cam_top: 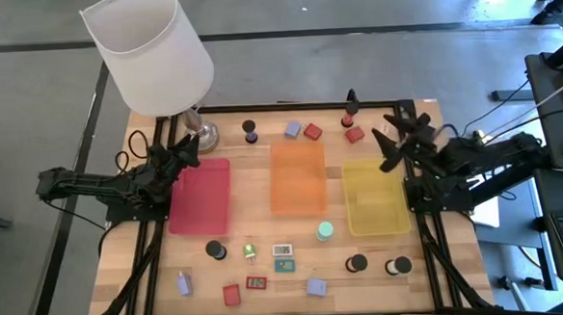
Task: Pick & Place Office items
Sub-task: Put the pink charger adapter into the yellow bin
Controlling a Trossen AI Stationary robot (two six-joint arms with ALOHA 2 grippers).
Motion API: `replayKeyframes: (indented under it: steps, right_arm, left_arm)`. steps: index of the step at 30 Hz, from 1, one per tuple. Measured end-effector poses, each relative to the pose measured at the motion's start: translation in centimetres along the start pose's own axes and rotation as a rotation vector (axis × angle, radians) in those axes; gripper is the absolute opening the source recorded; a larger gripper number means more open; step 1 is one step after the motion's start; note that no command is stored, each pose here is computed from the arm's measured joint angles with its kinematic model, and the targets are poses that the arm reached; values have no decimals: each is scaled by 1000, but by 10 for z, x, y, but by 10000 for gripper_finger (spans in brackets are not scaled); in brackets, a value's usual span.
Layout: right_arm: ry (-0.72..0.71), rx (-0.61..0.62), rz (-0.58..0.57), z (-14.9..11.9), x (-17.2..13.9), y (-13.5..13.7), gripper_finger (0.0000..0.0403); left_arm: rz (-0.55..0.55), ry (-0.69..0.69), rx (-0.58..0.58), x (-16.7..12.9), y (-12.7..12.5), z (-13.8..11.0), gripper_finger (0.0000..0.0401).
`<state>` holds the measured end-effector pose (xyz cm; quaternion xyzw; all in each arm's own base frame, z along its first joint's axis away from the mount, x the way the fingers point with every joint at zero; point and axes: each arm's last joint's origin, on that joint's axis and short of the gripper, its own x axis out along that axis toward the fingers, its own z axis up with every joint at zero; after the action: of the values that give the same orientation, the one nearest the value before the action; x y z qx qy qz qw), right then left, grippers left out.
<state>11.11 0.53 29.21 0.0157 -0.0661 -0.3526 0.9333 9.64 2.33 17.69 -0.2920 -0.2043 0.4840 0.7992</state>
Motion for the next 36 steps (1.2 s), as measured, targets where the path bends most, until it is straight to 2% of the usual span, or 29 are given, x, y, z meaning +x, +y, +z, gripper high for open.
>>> replayKeyframes:
  steps: [5, 7, 14, 17, 22, 25, 30, 36]
  right_arm:
    - [14, -45, -155, -5, 16, -8, 275]
    - [11, -27, -219, -6, 22, -14, 275]
    - [15, 222, -431, -18, 36, -35, 275]
    - [111, 266, -460, -33, 42, -42, 275]
    - [327, 462, -486, -62, 53, -54, 275]
    - [487, 509, -555, -72, 61, -63, 275]
    - [751, 513, -707, -77, 76, -81, 275]
    - [918, 500, -742, -80, 105, -94, 279]
  left_arm:
    - [-9, 7, 11, 0, 0, 0, 246]
    - [-15, 11, 31, 0, 0, 0, 246]
    - [-5, 4, 52, 0, 0, 0, 246]
    - [-5, 3, 53, 0, 0, 0, 246]
    - [1, -1, 53, 0, 0, 0, 246]
    - [2, -1, 54, 0, 0, 0, 246]
    - [2, 0, 59, 0, 0, 0, 246]
    - [3, -1, 109, 0, 0, 0, 246]
